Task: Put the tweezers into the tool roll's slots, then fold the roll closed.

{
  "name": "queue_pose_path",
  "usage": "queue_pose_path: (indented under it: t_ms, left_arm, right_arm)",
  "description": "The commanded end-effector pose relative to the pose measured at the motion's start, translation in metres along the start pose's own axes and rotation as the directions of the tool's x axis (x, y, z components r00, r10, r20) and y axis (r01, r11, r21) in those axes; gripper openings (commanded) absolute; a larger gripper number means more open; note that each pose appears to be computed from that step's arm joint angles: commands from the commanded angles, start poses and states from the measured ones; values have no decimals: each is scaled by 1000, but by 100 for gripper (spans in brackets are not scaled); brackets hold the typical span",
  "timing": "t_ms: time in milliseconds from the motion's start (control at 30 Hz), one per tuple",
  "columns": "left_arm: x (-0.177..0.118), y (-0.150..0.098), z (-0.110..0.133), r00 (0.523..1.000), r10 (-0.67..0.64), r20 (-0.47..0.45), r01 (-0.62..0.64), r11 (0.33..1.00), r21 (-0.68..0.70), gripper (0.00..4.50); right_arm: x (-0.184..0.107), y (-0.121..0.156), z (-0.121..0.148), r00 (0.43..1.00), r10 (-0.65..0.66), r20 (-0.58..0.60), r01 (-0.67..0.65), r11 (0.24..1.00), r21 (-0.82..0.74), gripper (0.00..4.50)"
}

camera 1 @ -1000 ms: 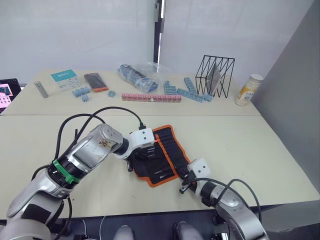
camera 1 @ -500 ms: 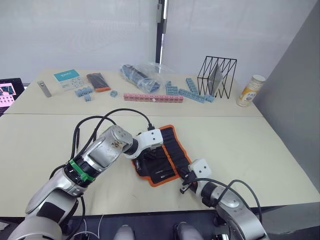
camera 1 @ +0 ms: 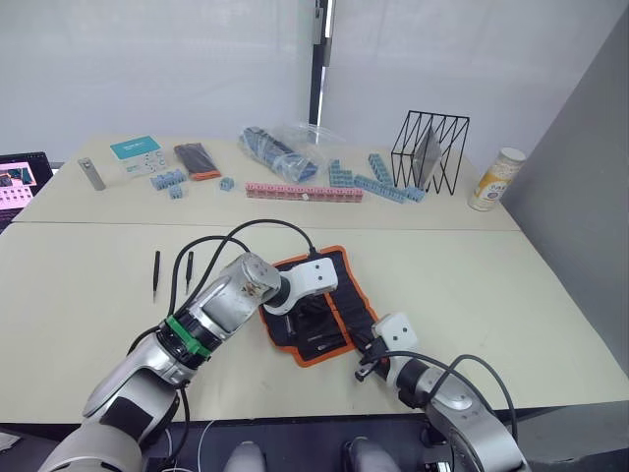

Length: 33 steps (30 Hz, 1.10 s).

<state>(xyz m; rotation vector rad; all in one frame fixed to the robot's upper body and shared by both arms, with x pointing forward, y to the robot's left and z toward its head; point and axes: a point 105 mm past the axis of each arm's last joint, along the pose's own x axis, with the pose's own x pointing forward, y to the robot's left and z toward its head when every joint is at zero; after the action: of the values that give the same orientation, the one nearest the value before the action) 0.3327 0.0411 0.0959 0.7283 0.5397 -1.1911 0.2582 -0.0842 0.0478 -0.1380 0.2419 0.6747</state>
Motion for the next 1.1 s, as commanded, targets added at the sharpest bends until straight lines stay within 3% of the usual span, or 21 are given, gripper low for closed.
queue_pose_path:
  t_ms: [33,333,500,733,767,867,933,1000,1100]
  left_arm:
    - [8,-5,14,999,-20,37,18,999,35,3]
    - [3,-2,11,999,-10,41,10,1000,10,3]
    - [-20,9,13,998,38,57,-39,999,8,171]
    - [-73,20,16,974,138,178,-124,988,-89,406]
    - [-81,22,13,966,167,199,-145,982,-122,442]
    - [-104,32,7,911,291,293,-242,951,-194,448]
    - [-124,39,-8,839,420,346,-345,903,-258,448]
    - [-141,38,-34,780,536,324,-442,837,-322,448]
    - [-155,23,-68,734,627,261,-484,752,-448,448]
  right_arm:
    - [-8,8,-65,964,23,-265,0,996,87,0]
    - [-8,9,-65,964,25,-266,-2,996,87,0]
    - [-7,7,-65,964,21,-266,1,996,84,0]
    - [-6,7,-65,962,29,-271,-7,997,81,0]
    - [-6,6,-66,962,30,-272,-8,997,80,0]
    - [-7,6,-67,961,33,-275,-12,997,77,0]
    - [-8,4,-67,961,33,-275,-12,997,76,0]
    - [-9,3,-67,960,31,-277,-11,997,74,0]
    - [-11,1,-67,959,33,-280,-13,997,71,0]
